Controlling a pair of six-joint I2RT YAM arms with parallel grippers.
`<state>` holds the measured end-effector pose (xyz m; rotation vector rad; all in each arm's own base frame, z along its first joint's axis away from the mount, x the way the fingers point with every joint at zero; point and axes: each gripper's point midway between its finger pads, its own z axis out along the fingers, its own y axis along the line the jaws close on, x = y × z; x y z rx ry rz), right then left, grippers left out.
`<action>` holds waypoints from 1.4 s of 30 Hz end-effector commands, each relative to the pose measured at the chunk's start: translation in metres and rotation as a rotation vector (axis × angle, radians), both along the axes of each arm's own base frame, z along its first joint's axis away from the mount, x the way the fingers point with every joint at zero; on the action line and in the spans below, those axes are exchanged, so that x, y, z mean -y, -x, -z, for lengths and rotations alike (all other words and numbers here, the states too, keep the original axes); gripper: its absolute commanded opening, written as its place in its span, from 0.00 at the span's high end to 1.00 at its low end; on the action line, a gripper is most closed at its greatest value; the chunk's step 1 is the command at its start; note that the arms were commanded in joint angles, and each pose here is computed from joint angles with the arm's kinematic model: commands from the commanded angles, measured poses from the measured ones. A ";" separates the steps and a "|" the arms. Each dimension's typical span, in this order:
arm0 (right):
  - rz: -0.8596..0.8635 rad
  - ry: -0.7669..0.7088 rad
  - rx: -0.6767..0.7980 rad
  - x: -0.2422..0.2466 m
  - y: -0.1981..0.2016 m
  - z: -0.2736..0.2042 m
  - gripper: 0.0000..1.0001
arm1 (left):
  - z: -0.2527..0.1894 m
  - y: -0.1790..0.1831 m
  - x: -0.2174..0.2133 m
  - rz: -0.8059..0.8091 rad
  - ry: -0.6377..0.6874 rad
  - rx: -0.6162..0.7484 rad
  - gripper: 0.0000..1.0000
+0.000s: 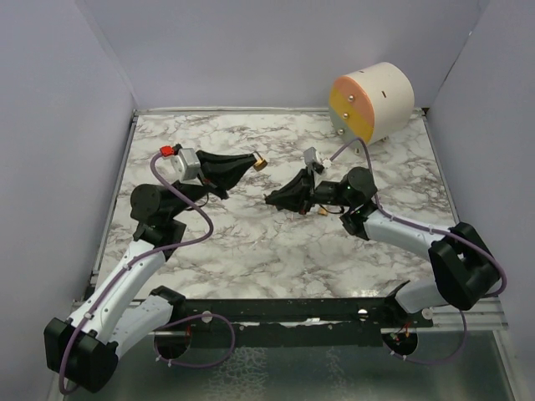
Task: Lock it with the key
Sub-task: Lock the lock, then place the lock at the center of the board.
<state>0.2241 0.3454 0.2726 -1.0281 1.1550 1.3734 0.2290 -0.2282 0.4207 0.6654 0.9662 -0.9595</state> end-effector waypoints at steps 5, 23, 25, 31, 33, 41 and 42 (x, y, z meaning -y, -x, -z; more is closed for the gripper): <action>0.384 0.034 0.033 0.023 -0.047 -0.005 0.99 | 0.088 -0.056 -0.022 -0.280 -0.125 -0.308 1.00; 0.669 0.168 -0.010 0.009 -0.088 0.034 0.99 | 0.304 -0.076 -0.055 -0.382 -0.208 -0.888 1.00; 0.662 0.185 -0.029 0.002 -0.090 0.043 0.99 | 0.312 -0.077 -0.058 -0.384 -0.207 -0.902 1.00; 0.634 0.241 -0.058 -0.017 -0.093 0.065 0.99 | 0.340 -0.084 -0.063 -0.372 -0.198 -0.968 1.00; 0.633 0.258 -0.065 -0.021 -0.093 0.071 0.99 | 0.348 -0.089 -0.065 -0.379 -0.191 -0.987 1.00; 0.605 0.317 -0.125 -0.033 -0.095 0.104 0.99 | 0.379 -0.095 -0.070 -0.426 -0.199 -1.093 1.00; 0.595 0.326 -0.136 -0.035 -0.095 0.108 0.99 | 0.380 -0.096 -0.071 -0.433 -0.198 -1.101 1.00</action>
